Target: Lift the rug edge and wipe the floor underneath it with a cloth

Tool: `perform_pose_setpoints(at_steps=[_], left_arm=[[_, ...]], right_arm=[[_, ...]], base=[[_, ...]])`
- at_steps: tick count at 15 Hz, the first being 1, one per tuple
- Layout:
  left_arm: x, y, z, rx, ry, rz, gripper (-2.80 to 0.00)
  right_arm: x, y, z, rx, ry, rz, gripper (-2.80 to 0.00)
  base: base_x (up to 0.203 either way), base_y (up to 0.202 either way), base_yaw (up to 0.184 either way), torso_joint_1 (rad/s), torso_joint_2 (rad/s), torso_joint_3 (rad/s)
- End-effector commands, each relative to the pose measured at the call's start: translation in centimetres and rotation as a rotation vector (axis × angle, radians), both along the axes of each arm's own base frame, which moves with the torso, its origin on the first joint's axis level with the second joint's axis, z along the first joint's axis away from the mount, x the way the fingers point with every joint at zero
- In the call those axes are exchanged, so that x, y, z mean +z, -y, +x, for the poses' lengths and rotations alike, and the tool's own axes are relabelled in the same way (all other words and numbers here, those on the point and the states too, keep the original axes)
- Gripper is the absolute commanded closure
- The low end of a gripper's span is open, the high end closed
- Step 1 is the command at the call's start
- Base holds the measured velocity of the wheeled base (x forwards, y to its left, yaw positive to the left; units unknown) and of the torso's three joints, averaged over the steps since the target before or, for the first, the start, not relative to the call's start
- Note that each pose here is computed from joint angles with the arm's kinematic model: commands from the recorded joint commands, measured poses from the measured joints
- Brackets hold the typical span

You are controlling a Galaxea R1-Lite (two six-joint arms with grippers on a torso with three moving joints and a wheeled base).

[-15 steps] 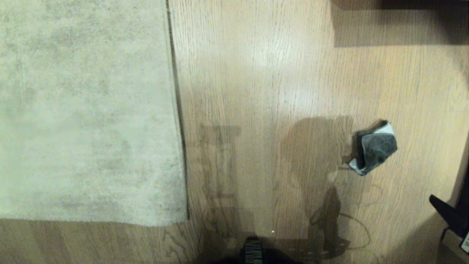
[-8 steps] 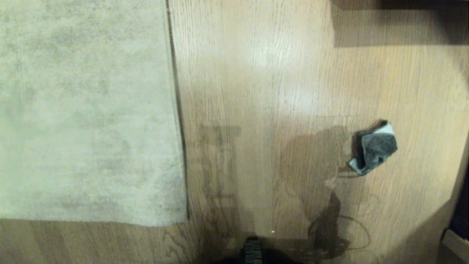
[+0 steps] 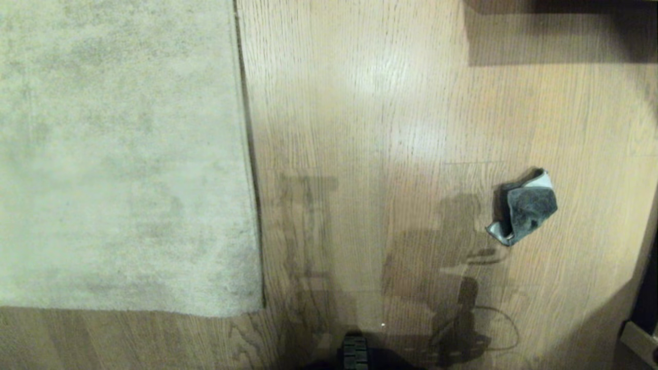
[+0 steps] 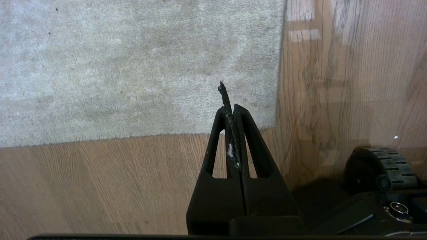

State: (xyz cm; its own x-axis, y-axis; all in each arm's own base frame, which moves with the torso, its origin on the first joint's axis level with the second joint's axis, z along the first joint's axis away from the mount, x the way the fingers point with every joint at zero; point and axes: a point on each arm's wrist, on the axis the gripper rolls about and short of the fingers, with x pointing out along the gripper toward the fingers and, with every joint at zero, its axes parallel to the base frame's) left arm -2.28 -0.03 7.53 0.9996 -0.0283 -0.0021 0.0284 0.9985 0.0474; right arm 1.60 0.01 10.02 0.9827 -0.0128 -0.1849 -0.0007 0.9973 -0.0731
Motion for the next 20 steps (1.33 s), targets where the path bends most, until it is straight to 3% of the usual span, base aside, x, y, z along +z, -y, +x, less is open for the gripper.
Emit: perform_pose_setpoints(at_steps=[1,8,15,20], left_arm=[[0.0,0.0,0.0,-0.001,0.001,0.000,0.00],[0.0,0.0,0.0,0.001,0.001,0.000,0.00],[0.0,0.0,0.0,-0.001,0.001,0.000,0.00],[0.0,0.0,0.0,-0.001,0.001,0.000,0.00]], right_arm=[[-0.9,-0.1,-1.5,0.002,0.031,-0.013,0.00],[-2.0,0.0,-1.7,-0.028,-0.069,-0.016,0.00],[-2.0,0.0,-1.7,-0.047,-0.071,0.061,0.00],[-2.0,0.0,-1.7,-0.048,-0.071,0.065,0.00]], base=[[0.000,0.000,0.000,0.000,0.00,0.000],[0.000,0.000,0.000,0.000,0.00,0.000],[0.000,0.000,0.000,0.000,0.00,0.000],[0.000,0.000,0.000,0.000,0.00,0.000]])
